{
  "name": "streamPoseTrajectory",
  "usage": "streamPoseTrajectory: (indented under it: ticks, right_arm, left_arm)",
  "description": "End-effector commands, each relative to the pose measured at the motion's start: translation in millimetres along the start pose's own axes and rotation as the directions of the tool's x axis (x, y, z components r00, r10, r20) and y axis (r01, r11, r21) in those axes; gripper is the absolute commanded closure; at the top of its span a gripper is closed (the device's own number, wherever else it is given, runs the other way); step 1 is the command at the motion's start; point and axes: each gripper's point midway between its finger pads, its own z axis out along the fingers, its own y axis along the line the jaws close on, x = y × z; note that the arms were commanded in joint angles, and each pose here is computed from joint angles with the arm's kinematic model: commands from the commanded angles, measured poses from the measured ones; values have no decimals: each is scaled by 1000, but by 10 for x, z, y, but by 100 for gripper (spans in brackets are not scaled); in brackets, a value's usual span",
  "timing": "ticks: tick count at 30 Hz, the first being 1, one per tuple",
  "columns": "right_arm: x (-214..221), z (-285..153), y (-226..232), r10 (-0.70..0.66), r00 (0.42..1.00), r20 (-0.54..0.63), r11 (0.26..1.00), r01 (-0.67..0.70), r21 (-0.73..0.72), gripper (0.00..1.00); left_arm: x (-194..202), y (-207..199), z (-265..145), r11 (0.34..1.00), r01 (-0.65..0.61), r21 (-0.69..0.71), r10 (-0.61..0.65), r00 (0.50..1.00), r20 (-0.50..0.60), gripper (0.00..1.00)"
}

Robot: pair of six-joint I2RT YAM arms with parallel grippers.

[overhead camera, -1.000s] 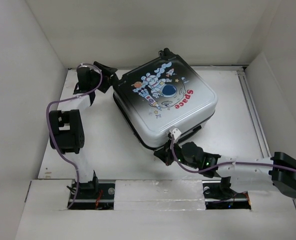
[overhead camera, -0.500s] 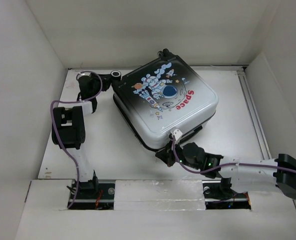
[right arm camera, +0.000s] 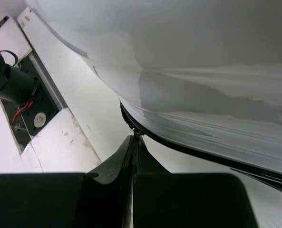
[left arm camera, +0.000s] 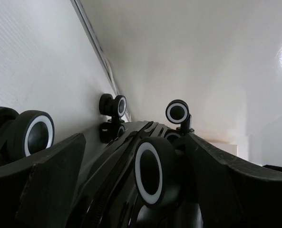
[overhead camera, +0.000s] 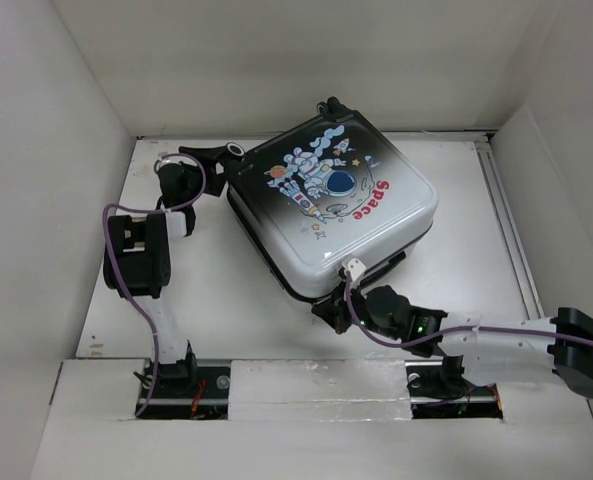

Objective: Pack the luggage

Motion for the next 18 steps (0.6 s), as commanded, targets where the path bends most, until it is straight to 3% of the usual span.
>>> streamPoseTrajectory:
  ticks: [1,5,6,8,9,18]
  right_arm:
    - [-12,-7,216,3,1000,-8,996,-4,-86,100]
    - [-18,6,243,3,1000,-13,995,-4,-96,100]
    - [-10,3,259,3,1000,-17,994,-4,-106,100]
    - [-10,3,259,2,1000,-17,994,-4,-106,100]
    - [-10,3,259,2,1000,-17,994,-4,-106,100]
    - [28,12,260,1,1000,-31,994,-4,-109,100]
  left_arm:
    - [382,-289,-194,990,-71,125,87,989,-124,17]
    - [315,-520,-393,958,6,287,24,994,-103,15]
    - [294,-544,-447,948,30,316,6,994,-111,8]
    - [262,-500,-504,940,99,326,-61,990,-125,6]
    - [222,-612,-558,922,76,378,-36,993,-112,6]
    - [217,-671,-419,932,-6,362,42,995,-92,1]
